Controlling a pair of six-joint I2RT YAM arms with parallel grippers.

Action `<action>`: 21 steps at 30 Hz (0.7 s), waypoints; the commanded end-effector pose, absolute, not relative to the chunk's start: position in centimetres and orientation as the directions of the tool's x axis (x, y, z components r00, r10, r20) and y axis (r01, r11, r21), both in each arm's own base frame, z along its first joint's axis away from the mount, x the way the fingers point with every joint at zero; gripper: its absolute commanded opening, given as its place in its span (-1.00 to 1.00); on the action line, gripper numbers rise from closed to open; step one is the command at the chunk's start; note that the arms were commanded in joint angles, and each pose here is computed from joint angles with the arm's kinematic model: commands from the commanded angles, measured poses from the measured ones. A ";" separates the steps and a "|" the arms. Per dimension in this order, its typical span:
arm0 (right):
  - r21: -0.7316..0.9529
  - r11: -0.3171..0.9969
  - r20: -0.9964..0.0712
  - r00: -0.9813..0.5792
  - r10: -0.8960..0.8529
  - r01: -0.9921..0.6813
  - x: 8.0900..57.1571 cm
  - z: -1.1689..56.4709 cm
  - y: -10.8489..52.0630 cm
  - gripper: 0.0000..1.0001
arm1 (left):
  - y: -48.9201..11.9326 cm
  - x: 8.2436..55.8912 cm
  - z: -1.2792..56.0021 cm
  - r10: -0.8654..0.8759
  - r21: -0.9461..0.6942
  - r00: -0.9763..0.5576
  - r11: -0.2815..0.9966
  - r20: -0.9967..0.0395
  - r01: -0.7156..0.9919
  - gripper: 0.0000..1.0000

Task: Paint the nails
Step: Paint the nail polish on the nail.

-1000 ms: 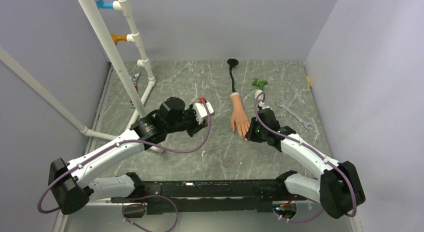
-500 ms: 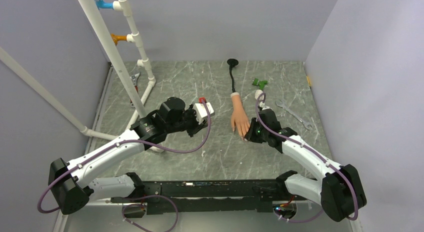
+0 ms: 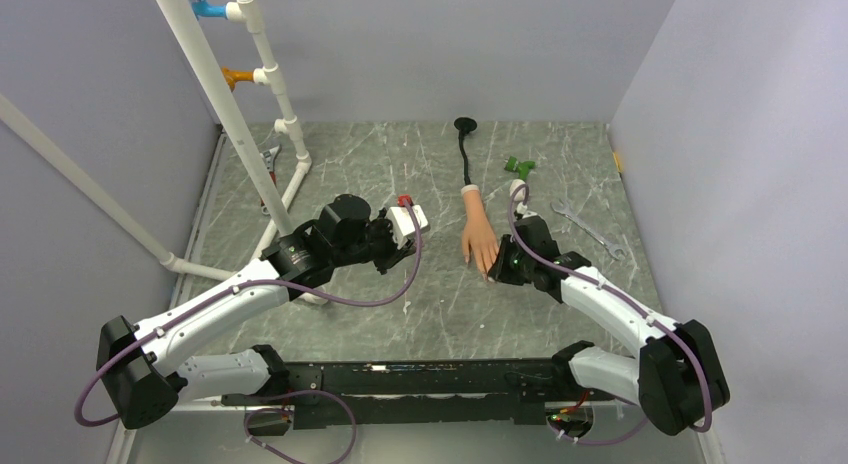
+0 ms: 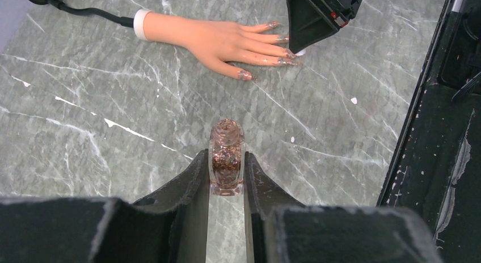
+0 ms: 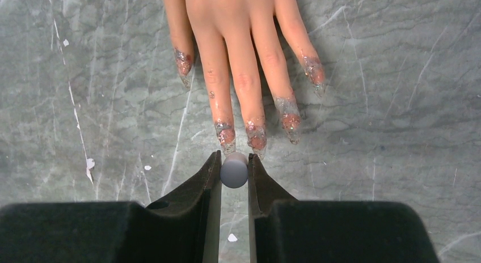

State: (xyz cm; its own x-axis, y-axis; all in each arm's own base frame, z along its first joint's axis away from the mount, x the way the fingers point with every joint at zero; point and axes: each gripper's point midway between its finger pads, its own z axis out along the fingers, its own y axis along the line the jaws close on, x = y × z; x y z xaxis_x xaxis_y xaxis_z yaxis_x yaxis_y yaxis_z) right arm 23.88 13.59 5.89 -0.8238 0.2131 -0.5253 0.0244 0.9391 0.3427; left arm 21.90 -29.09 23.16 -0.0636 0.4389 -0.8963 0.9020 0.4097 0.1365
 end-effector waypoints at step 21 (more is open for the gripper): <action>0.367 0.930 -0.590 -0.775 0.227 -0.007 26.9 8.3 14.7 -1.00 | -29.6 22.5 25.5 0.402 0.170 -0.014 0.420 -0.915 0.891 -1.00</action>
